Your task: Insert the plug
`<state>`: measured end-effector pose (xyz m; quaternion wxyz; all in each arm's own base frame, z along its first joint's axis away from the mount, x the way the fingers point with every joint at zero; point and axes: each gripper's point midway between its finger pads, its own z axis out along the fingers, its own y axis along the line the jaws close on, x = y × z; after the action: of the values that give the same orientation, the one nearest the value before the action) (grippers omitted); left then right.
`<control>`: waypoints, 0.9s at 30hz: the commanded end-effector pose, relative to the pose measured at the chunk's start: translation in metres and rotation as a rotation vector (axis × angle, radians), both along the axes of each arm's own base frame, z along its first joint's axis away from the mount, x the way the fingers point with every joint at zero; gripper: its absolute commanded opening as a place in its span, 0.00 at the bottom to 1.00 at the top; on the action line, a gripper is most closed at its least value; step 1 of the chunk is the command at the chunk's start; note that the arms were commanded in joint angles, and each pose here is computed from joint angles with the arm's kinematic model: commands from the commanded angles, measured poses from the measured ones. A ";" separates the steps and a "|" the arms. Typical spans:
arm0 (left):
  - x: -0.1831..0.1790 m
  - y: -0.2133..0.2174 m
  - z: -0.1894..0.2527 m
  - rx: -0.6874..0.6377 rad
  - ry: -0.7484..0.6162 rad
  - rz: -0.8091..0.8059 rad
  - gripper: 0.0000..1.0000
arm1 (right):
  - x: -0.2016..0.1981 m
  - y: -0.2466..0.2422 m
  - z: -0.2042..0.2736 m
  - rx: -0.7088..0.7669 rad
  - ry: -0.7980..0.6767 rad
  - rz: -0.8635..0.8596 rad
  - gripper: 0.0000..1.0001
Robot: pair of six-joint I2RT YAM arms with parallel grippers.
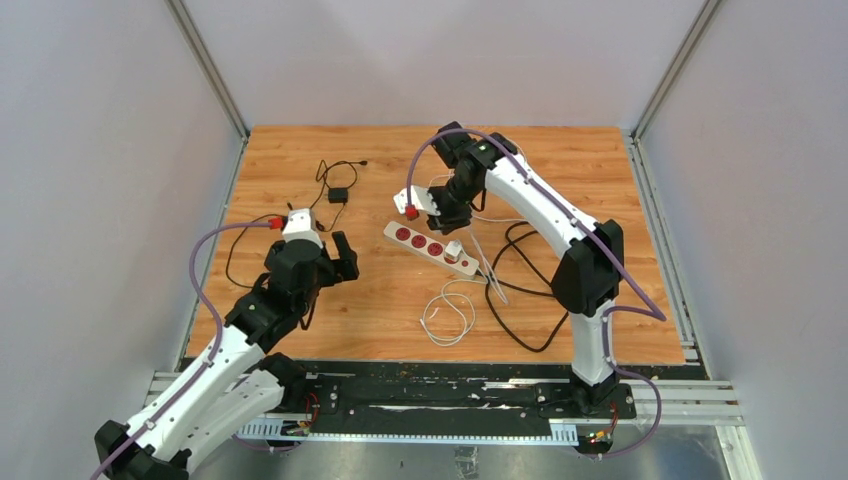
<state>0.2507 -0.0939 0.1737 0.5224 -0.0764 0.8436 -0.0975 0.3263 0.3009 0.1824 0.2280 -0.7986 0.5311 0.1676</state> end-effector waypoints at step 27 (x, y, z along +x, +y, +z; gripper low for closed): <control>-0.019 0.041 -0.013 -0.044 -0.043 0.204 1.00 | 0.017 0.004 -0.085 -0.328 -0.136 0.544 0.00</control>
<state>0.2301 -0.0588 0.1610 0.5371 -0.1523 0.8267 -0.0703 0.3526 0.3112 0.1133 0.1185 -0.9385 0.3138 0.0825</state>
